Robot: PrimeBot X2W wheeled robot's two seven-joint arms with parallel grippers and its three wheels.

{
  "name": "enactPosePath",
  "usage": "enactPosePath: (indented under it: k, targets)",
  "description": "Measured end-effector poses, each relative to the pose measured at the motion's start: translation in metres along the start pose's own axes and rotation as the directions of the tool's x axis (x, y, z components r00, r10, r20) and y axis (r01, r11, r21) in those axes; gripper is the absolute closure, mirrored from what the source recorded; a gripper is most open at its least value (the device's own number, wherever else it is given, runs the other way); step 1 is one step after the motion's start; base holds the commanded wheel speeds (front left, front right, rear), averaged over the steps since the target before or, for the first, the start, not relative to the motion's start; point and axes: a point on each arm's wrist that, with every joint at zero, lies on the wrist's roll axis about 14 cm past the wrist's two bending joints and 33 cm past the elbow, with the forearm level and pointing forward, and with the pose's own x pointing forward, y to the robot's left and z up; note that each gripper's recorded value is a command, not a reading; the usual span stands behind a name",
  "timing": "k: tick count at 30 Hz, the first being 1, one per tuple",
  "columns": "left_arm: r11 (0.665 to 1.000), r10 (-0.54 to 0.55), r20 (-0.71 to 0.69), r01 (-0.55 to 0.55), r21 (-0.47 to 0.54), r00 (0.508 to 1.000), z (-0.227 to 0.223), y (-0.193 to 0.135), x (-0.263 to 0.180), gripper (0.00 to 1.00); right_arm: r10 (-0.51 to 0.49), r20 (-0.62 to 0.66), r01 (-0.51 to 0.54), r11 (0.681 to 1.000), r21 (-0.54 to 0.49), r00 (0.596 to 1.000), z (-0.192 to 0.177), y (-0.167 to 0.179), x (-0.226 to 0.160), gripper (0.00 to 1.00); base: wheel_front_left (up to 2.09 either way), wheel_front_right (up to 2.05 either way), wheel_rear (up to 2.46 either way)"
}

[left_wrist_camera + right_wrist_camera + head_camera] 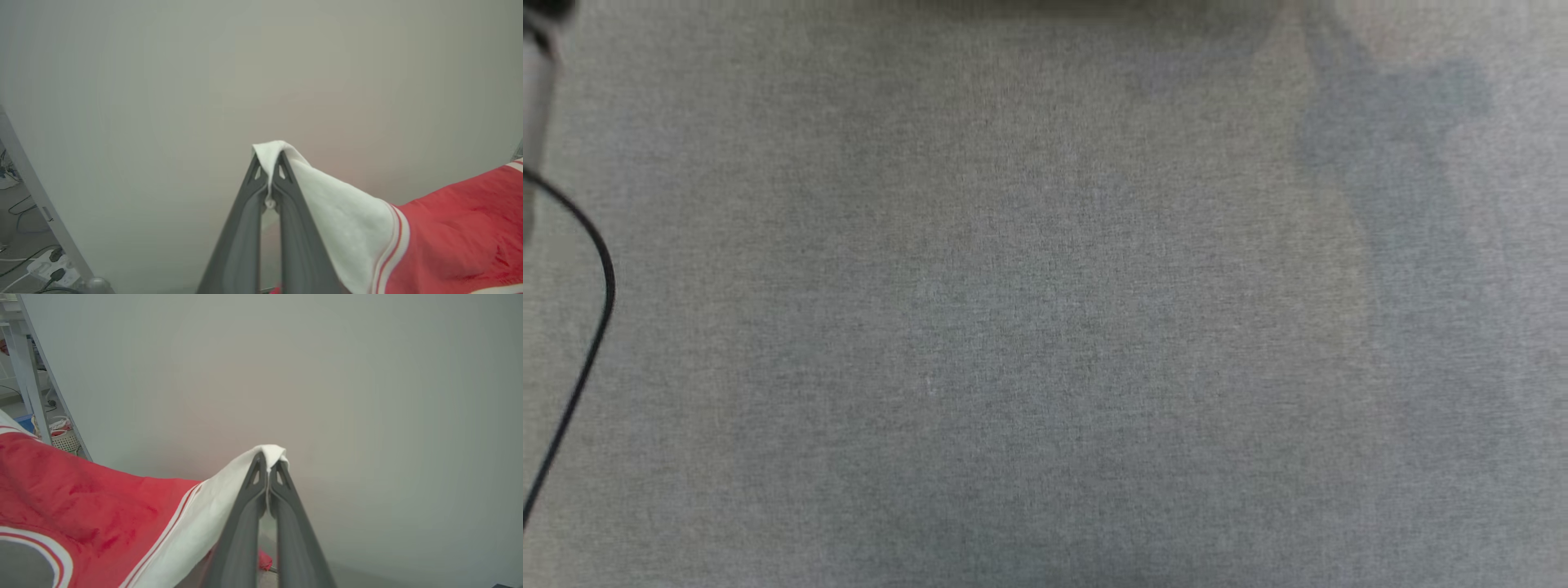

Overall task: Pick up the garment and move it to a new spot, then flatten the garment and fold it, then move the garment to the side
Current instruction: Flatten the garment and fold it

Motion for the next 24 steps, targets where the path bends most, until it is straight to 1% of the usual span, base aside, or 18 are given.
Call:
enactPosePath:
  k: [5,9,13,19,24]
  targets:
    - [0.999,0.02,-0.087,-0.023,-0.038,0.996,-0.032,0.0,-0.048,1.0,0.017,-0.08,-0.013,0.999,0.051,0.997,-0.04,0.015,-0.039,1.0,0.0,0.0,0.0]
    - [0.996,0.027,-0.171,-0.041,-0.076,0.985,-0.06,-0.014,-0.094,1.0,0.034,-0.147,-0.019,0.995,0.096,0.989,-0.068,0.028,-0.077,1.0,0.0,0.0,0.0]
    - [0.988,0.059,-0.245,-0.091,-0.122,0.968,-0.08,-0.023,-0.145,1.0,0.047,-0.205,-0.02,0.991,0.131,0.978,-0.089,0.039,-0.117,1.0,0.0,0.0,0.0]
    - [0.975,0.103,-0.331,-0.161,-0.152,0.938,-0.09,-0.037,-0.215,1.0,0.038,-0.263,0.009,0.984,0.176,0.964,-0.106,0.044,-0.176,1.0,0.0,0.0,0.0]
    - [0.963,0.132,-0.4,-0.213,-0.164,0.907,-0.095,-0.046,-0.266,1.0,0.039,-0.336,0.039,0.974,0.222,0.941,-0.127,0.052,-0.227,1.0,0.0,0.0,0.0]
